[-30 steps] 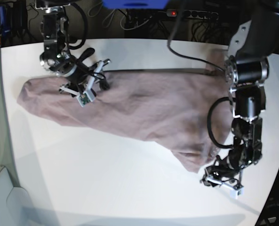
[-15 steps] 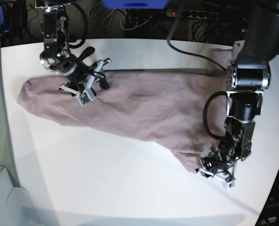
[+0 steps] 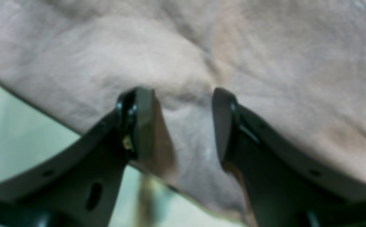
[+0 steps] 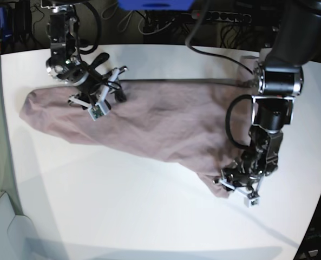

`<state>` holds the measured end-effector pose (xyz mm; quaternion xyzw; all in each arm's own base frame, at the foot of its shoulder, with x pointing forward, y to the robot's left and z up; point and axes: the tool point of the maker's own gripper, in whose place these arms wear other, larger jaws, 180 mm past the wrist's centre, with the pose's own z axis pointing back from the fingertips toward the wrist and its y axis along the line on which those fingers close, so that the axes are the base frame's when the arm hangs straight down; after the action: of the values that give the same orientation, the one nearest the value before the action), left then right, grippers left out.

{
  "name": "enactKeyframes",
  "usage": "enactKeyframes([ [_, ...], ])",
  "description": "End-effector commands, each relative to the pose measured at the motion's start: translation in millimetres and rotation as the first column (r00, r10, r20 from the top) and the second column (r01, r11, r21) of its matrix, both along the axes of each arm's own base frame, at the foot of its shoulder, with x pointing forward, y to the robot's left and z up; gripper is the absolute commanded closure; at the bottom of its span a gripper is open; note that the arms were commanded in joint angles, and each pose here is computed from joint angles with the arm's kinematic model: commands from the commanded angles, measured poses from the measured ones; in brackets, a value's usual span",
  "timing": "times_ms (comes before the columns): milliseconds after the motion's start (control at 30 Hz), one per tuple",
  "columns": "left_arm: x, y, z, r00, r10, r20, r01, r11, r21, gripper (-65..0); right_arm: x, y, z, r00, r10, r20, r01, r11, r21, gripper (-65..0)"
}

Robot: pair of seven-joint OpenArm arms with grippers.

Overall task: Layout the t-shirt on the table in an organized manner, then fold the t-shirt properly
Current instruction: 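Release the shirt and move the left gripper to the shirt's lower edge, then grasp the shirt edge with the left gripper and fold it toward the right gripper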

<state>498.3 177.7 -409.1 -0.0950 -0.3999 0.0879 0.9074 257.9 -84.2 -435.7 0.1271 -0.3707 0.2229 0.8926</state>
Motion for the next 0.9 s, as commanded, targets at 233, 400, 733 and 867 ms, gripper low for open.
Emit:
enactKeyframes([
  [233,8,-14,8,0.997,-0.033,0.068,0.030,0.999,0.040,-3.1,-26,-10,-20,0.994,0.007,-0.106,-0.014,0.998,-0.063,-30.2],
  [400,15,-20,24,0.993,-0.048,0.111,0.045,0.999,0.031,-0.2,-25,-14,-20,0.994,0.012,-0.104,-0.021,0.997,-0.077,-30.2],
  [733,-33,-72,141,0.919,-0.197,0.341,0.224,0.974,-0.041,-0.2,-24,-18,-22,0.994,0.008,-0.107,-0.017,0.996,-0.083,-30.2],
  [867,-89,-85,142,0.901,-0.251,0.354,0.274,0.962,-0.017,-0.1,-23,-19,-21,0.995,0.008,-0.104,-0.017,0.996,-0.085,-30.2],
])
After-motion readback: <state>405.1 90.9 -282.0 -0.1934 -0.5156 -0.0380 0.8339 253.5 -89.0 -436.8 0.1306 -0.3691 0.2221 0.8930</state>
